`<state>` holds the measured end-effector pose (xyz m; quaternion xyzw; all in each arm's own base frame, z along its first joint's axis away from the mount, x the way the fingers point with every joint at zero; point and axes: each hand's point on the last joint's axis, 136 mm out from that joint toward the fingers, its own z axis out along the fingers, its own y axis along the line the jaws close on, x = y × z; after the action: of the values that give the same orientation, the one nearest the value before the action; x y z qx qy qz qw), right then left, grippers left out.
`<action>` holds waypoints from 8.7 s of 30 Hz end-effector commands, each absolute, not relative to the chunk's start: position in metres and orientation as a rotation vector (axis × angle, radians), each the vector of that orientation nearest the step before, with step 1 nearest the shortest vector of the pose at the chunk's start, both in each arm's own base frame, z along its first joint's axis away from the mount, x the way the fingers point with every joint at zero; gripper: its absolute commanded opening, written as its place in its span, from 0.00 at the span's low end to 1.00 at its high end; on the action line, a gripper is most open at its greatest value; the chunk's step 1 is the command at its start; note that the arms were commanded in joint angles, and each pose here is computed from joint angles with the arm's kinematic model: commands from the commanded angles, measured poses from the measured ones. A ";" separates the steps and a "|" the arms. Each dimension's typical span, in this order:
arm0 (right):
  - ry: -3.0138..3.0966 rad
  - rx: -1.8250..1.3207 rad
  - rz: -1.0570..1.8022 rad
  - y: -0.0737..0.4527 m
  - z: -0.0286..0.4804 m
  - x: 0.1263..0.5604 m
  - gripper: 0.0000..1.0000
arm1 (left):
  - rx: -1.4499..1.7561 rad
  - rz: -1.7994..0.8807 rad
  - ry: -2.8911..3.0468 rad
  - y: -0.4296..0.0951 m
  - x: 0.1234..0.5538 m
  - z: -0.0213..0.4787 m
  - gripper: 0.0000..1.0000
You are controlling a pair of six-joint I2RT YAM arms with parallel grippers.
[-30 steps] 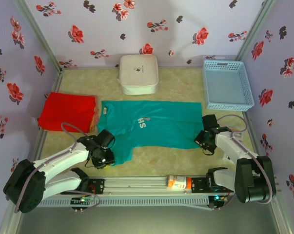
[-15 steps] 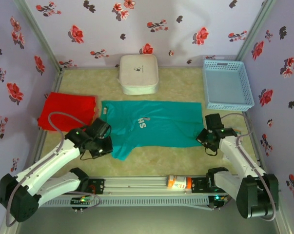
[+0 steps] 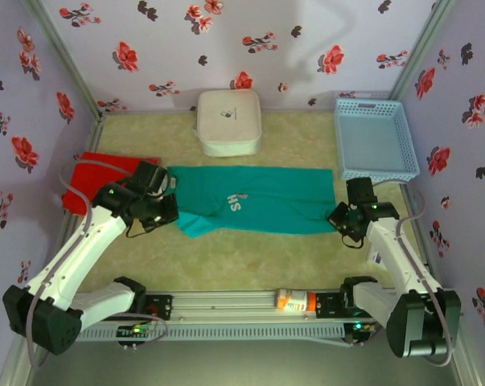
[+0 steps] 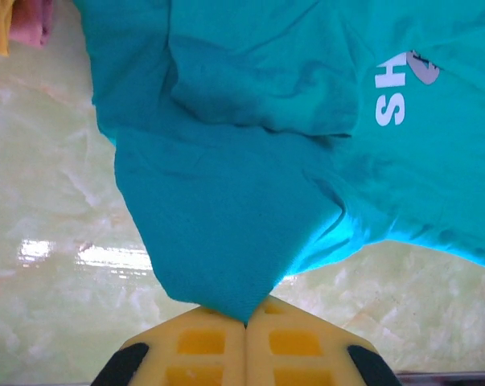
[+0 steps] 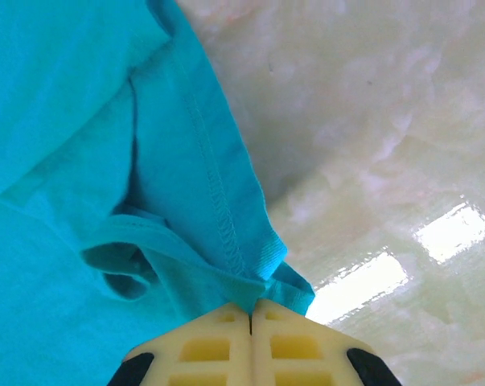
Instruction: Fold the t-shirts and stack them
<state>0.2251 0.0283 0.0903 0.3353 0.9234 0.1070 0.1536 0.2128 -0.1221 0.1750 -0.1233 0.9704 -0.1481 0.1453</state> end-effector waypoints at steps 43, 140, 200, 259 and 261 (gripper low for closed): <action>2.750 0.843 0.382 0.026 0.074 0.349 0.64 | -0.226 -0.374 2.779 -0.134 0.338 0.164 0.00; 2.686 0.742 0.525 0.069 0.065 0.365 0.83 | -0.201 -0.265 2.849 -0.135 0.442 0.108 0.46; 2.683 0.719 0.534 0.075 0.074 0.335 0.82 | -0.469 -0.963 2.504 -0.248 0.466 0.086 0.19; 2.881 0.370 -0.047 0.078 0.033 0.420 0.58 | -0.347 -0.358 2.736 -0.164 0.311 0.033 0.43; 2.920 0.320 -0.157 0.075 0.029 0.414 0.57 | -0.327 -0.318 2.758 -0.164 0.315 0.027 0.44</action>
<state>0.4216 0.0889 0.0301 0.1341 0.9838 0.0178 0.1178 0.2969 -0.1655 0.0246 -0.1142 0.9747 -0.1267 0.1447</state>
